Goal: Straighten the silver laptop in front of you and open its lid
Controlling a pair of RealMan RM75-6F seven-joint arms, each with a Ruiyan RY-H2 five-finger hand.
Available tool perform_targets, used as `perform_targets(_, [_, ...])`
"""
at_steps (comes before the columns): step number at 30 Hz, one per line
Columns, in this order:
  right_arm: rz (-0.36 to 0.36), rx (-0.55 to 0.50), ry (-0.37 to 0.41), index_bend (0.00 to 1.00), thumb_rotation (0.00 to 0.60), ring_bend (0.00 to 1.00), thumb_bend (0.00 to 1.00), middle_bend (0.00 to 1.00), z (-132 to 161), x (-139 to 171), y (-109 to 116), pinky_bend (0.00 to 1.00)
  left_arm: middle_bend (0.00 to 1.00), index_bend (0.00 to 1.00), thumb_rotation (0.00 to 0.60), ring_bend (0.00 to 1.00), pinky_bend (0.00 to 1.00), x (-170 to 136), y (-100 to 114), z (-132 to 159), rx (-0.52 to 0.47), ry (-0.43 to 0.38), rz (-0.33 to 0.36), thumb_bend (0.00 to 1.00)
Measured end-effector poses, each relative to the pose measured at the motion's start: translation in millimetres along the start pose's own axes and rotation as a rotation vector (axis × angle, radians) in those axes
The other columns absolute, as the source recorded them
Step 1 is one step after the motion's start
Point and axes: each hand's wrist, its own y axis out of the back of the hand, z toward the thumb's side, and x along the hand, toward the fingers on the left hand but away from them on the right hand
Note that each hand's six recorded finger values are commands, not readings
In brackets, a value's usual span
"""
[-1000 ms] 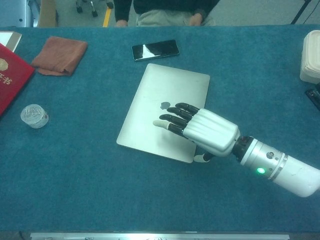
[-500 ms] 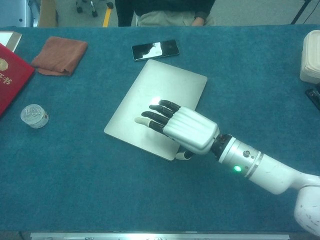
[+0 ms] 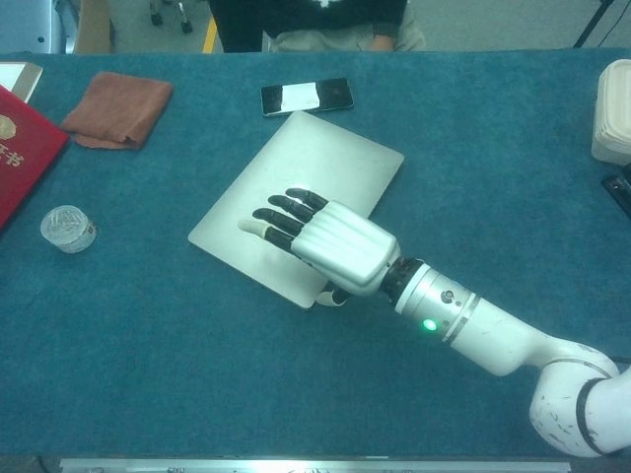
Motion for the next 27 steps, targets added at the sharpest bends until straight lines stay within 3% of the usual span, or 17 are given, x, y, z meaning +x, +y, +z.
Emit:
perform_targets(12, [-0.029, -0.041, -0.006, 0.0, 0.6, 0.0, 0.05, 0.09, 11, -15, 10, 0.08, 0.0, 0.13, 0.6, 0.0, 0.0, 3, 5, 5, 0.006, -0.021, 0.006, 0.14])
perform_targets(21, [0.011, -0.158, -0.061, 0.0, 0.6, 0.0, 0.05, 0.09, -9, 3, 31, 0.08, 0.0, 0.13, 0.6, 0.0, 0.0, 10, 2, 14, 0.013, -0.047, -0.014, 0.14])
perform_targets(27, [0.029, -0.197, -0.143, 0.0, 0.6, 0.0, 0.05, 0.09, -40, 18, 47, 0.08, 0.02, 0.13, 0.6, 0.0, 0.0, 18, -2, 26, 0.013, -0.075, -0.04, 0.14])
